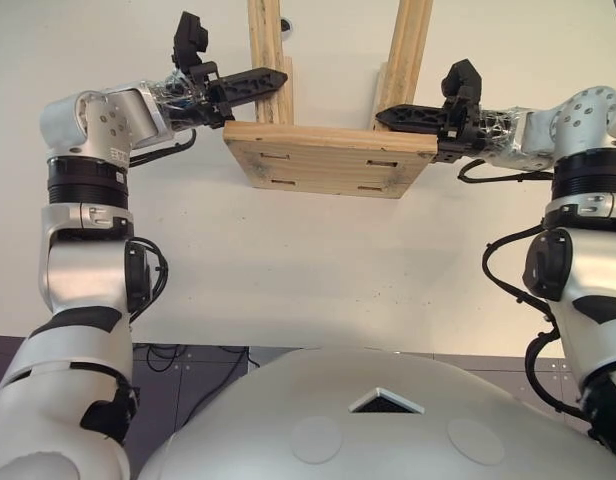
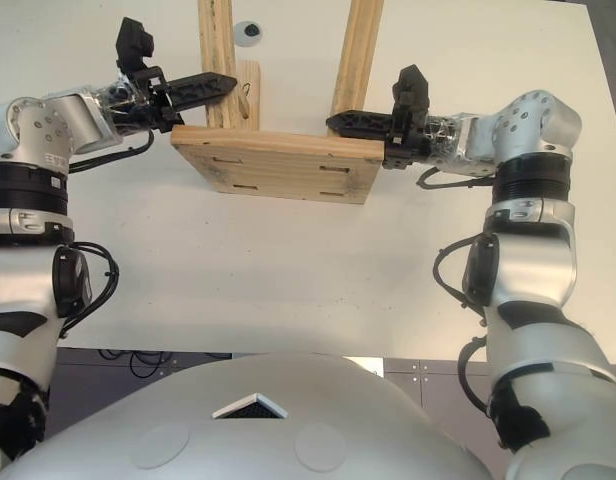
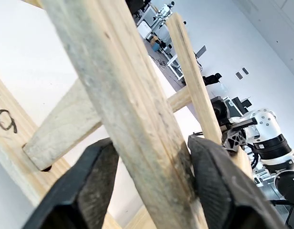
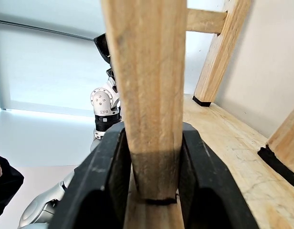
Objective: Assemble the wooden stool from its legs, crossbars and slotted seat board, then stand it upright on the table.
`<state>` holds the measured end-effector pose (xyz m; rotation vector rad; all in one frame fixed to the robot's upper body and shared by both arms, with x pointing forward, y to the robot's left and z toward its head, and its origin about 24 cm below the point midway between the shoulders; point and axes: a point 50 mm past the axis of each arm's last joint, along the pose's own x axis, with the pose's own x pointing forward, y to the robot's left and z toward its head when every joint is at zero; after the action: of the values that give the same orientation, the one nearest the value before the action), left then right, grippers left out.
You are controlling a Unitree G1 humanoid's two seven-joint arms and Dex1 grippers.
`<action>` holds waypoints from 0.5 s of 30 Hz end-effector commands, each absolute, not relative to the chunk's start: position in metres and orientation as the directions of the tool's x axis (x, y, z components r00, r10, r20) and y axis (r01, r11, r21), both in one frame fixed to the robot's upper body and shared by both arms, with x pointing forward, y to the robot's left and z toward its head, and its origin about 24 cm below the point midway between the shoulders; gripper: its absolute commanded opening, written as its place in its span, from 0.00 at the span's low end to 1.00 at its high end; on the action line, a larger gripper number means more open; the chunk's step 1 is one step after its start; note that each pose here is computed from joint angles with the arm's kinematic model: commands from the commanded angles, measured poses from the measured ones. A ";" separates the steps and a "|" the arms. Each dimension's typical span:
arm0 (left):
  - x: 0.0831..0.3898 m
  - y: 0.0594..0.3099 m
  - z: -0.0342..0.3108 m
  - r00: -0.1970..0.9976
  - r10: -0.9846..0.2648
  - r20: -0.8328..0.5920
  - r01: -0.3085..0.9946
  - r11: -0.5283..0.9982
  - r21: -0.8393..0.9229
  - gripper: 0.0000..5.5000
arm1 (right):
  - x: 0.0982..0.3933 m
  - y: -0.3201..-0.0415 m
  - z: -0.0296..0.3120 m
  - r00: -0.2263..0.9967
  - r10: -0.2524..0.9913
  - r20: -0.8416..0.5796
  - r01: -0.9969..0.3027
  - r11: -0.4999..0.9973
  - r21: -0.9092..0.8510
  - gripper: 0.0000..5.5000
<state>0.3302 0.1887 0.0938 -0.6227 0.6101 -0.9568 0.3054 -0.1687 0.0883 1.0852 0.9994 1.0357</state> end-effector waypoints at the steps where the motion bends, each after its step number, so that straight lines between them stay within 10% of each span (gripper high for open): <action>1: 0.309 0.205 0.034 0.426 -0.731 -0.532 0.315 0.672 -0.670 0.55 | 0.306 -0.153 0.081 0.175 0.971 -0.161 -0.104 0.180 0.978 0.21; 5: 0.307 0.215 0.042 0.439 -0.737 -0.514 0.324 0.663 -0.675 0.55 | 0.308 -0.157 0.079 0.205 0.961 -0.185 -0.166 0.220 0.961 0.21; 15: 0.301 0.239 0.070 0.511 -0.755 -0.411 0.334 0.615 -0.714 0.68 | 0.305 -0.176 0.078 0.297 0.943 -0.149 -0.188 0.211 0.959 0.56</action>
<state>0.3175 0.2141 0.0958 -0.6335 0.6318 -0.8797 0.3064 -0.1677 0.0813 1.0515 0.9266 1.0187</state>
